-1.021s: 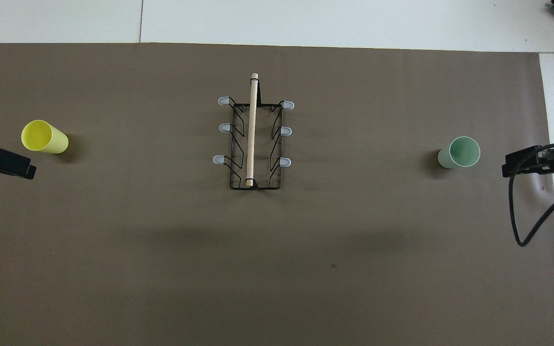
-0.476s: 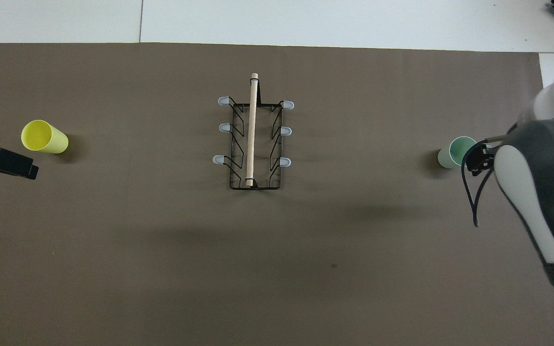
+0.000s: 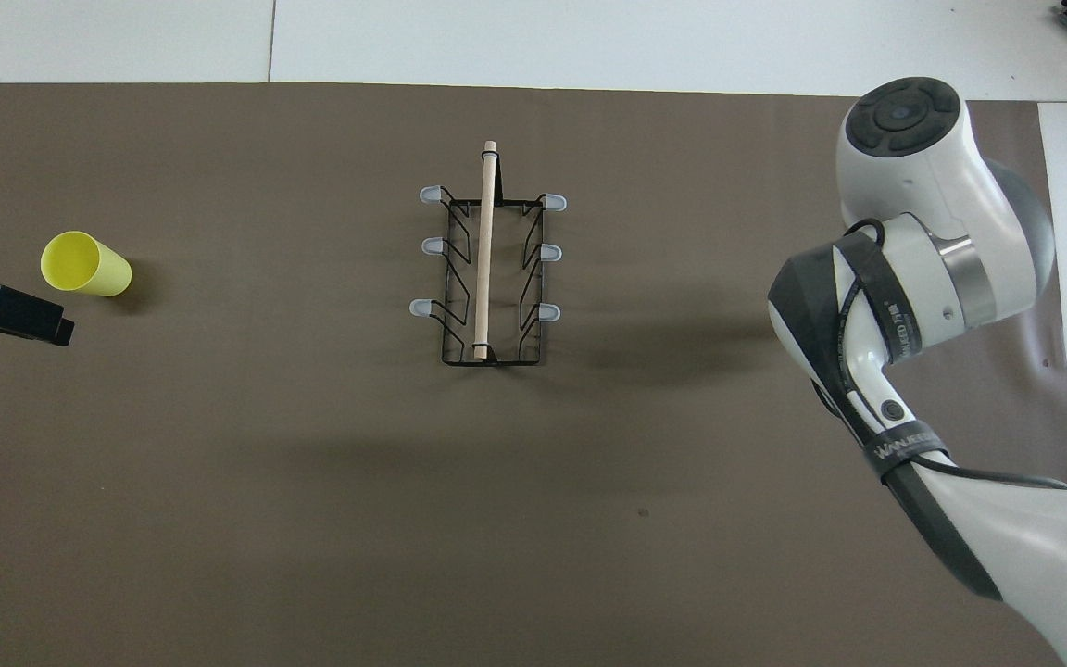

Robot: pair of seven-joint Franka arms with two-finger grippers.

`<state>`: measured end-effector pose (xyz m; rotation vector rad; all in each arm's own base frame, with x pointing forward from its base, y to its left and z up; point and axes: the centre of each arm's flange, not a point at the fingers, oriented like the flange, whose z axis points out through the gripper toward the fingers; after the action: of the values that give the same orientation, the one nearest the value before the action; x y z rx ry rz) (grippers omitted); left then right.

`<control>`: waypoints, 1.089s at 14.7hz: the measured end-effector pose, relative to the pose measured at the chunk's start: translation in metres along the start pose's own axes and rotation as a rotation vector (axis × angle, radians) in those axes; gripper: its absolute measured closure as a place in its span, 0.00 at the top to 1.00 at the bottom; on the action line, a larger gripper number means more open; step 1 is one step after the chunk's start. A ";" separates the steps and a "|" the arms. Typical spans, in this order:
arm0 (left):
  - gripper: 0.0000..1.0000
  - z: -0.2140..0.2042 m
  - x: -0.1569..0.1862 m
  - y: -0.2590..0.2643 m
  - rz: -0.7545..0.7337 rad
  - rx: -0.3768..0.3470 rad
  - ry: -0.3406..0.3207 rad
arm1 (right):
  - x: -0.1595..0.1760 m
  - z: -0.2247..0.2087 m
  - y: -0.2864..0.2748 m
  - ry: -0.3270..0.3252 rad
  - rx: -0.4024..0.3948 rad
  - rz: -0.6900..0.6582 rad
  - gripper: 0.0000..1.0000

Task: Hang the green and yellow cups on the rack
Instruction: 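Move the right gripper over the pale green cup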

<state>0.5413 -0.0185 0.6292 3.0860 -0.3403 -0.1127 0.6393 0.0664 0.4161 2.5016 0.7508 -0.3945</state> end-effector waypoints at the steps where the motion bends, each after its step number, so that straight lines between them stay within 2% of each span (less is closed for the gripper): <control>1: 1.00 0.000 0.000 0.000 0.000 0.000 0.000 | 0.010 0.008 -0.005 -0.022 -0.058 -0.059 0.99; 3: 1.00 0.000 0.000 0.000 0.000 0.000 0.000 | 0.037 0.024 -0.031 -0.070 -0.154 -0.193 0.99; 5: 1.00 0.000 0.000 0.000 0.000 0.000 0.000 | 0.056 0.035 -0.055 -0.115 -0.208 -0.362 0.99; 9: 1.00 -0.001 0.000 -0.003 -0.019 0.001 0.009 | 0.067 0.051 -0.061 -0.203 -0.319 -0.629 0.99; 13: 1.00 0.001 -0.006 -0.031 -0.083 -0.005 0.005 | 0.072 0.069 -0.077 -0.218 -0.346 -0.746 0.99; 16: 1.00 0.016 -0.013 -0.083 -0.198 -0.096 0.001 | 0.072 0.073 -0.077 -0.215 -0.348 -0.764 0.99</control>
<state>0.5453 0.0649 0.6102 3.0162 -0.0277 -0.1278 0.6433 0.1146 0.2972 1.7424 1.5211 -0.7032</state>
